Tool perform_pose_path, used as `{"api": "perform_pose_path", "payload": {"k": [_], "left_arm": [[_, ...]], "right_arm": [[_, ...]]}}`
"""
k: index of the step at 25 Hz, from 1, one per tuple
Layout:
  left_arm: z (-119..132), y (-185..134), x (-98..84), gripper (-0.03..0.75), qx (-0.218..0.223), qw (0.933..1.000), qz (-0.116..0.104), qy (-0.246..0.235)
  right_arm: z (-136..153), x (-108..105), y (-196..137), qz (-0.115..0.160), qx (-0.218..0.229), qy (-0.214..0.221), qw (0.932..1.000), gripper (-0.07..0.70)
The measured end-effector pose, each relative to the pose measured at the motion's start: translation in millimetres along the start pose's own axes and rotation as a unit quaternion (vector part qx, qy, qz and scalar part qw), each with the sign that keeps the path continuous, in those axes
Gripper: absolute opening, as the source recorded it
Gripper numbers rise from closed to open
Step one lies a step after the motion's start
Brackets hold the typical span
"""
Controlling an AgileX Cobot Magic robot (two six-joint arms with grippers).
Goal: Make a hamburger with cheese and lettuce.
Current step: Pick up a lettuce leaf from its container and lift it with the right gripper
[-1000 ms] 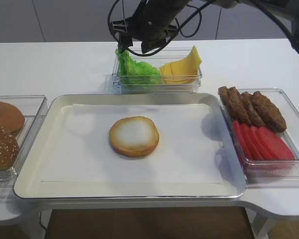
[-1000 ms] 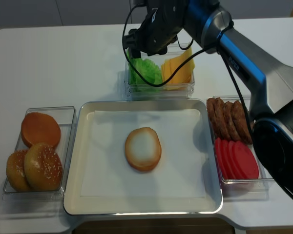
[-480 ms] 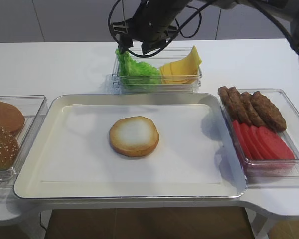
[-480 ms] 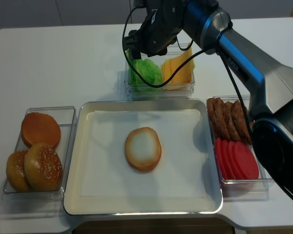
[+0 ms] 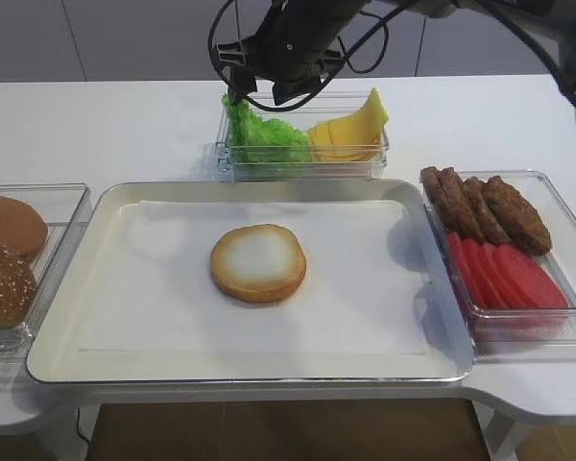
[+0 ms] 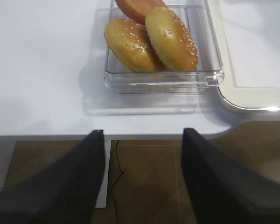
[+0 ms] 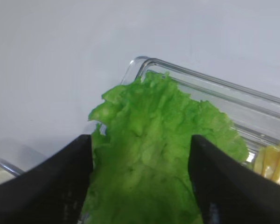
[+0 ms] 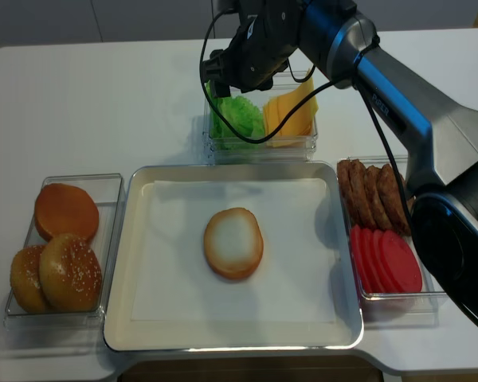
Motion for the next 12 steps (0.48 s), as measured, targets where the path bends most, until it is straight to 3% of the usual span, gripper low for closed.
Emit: {"api": "perform_pose_path", "payload": {"k": [4,12], "left_arm": [[0.0,0.0,0.0,0.391,0.000,1.0000,0.000,0.000],[0.0,0.0,0.0,0.391,0.000,1.0000,0.000,0.000]], "right_arm": [[0.0,0.0,0.0,0.000,0.000,0.000,1.0000,0.479],[0.0,-0.3,-1.1,-0.001,0.005,-0.001,1.0000,0.316]]}}
Point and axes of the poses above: a point on each arm's last joint axis where the gripper is mounted, z pointing out along that axis toward the gripper, x along the wrist's bending axis when the last joint is at zero, y = z × x, the point moved 3 cm from there along z, pointing out along that axis toward the gripper, and after that the axes turned 4 degrees about -z, right-handed, at the moved point
